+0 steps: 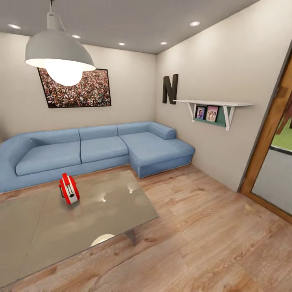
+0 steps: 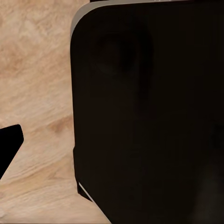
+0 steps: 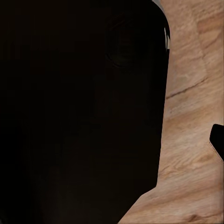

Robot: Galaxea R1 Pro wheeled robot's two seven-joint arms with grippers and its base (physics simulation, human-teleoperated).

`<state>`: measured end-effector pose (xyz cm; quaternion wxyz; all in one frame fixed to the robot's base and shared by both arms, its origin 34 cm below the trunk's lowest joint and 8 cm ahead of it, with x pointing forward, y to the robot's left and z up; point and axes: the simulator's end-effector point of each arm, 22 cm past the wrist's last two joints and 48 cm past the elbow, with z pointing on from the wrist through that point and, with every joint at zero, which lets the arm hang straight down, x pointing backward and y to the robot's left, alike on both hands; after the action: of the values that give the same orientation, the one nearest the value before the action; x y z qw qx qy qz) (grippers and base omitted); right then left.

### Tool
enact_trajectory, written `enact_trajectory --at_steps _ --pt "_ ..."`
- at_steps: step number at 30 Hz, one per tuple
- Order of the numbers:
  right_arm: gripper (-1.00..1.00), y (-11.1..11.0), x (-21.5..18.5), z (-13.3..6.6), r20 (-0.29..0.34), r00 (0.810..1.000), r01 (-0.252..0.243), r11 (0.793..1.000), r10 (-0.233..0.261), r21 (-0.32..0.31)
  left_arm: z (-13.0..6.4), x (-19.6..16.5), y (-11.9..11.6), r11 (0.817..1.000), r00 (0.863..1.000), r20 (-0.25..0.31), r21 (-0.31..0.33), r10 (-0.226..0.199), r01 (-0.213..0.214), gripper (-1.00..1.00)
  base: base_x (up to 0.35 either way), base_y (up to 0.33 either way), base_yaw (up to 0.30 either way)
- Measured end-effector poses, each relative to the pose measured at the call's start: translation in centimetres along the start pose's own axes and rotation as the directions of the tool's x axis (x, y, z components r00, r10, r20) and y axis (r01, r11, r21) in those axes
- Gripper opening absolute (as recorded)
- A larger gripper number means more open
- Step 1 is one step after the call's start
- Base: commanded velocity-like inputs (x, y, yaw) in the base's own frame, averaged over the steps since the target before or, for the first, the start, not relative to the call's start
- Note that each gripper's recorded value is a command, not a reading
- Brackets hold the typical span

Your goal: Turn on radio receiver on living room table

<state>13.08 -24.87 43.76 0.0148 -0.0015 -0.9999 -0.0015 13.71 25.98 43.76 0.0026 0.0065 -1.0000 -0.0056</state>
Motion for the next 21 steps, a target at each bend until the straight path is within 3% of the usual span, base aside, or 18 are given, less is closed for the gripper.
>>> enact_trajectory --at_steps 21 --pt "1.0 -0.03 0.0 0.0 0.0 1.0 0.0 1.0 0.0 0.002 0.0 0.02 0.0 1.0 1.0 0.0 0.0 0.0 0.0 1.0 0.0 0.0 0.272"
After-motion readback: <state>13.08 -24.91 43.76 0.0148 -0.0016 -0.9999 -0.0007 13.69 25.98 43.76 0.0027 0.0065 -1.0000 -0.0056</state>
